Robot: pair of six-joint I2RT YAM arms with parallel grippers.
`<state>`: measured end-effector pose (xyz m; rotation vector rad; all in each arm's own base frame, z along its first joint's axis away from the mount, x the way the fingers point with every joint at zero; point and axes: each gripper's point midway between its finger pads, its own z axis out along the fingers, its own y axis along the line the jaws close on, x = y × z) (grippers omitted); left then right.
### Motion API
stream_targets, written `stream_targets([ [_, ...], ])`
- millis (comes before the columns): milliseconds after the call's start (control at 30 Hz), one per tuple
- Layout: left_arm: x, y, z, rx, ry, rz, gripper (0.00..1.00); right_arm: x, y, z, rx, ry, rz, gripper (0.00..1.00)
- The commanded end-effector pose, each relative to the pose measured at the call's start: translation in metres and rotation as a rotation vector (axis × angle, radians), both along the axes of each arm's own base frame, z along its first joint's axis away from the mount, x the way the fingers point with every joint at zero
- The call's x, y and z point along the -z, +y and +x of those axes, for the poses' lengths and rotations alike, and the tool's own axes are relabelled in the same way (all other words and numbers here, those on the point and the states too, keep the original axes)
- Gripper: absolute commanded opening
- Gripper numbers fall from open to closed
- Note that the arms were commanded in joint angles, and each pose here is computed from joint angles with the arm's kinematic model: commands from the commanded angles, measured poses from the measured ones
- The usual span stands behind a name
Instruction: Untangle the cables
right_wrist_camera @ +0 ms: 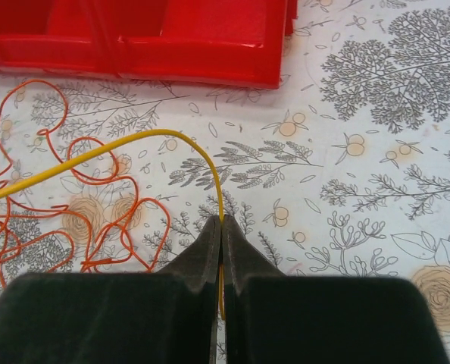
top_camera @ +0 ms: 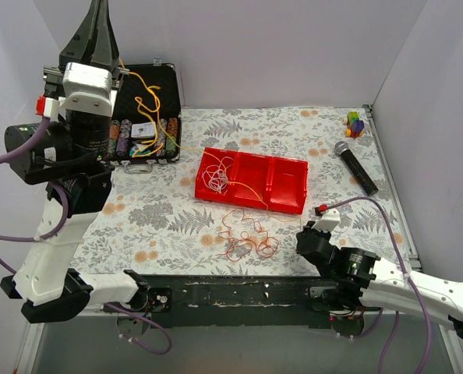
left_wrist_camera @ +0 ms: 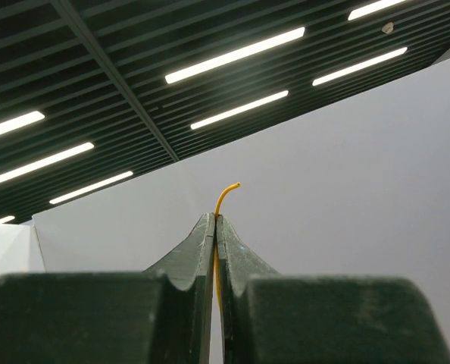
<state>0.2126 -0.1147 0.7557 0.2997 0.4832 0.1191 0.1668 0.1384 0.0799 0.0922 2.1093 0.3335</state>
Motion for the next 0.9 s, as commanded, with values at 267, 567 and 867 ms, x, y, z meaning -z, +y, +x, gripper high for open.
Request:
stream_targets([
  [267, 0.079, -0.082, 0.009, 0.371, 0.27, 0.27, 0.0, -0.081, 0.021, 0.018, -0.047, -0.187, 0.128, 0.24],
  [567, 0.167, -0.134, 0.011, 0.643, 0.56, 0.397, 0.0, -0.162, 0.052, 0.013, -0.292, -0.388, 0.159, 0.48],
  [867, 0.195, -0.155, 0.003, 0.781, 0.684, 0.457, 0.0, -0.275, 0.111, -0.001, -0.564, -0.676, 0.28, 0.64],
])
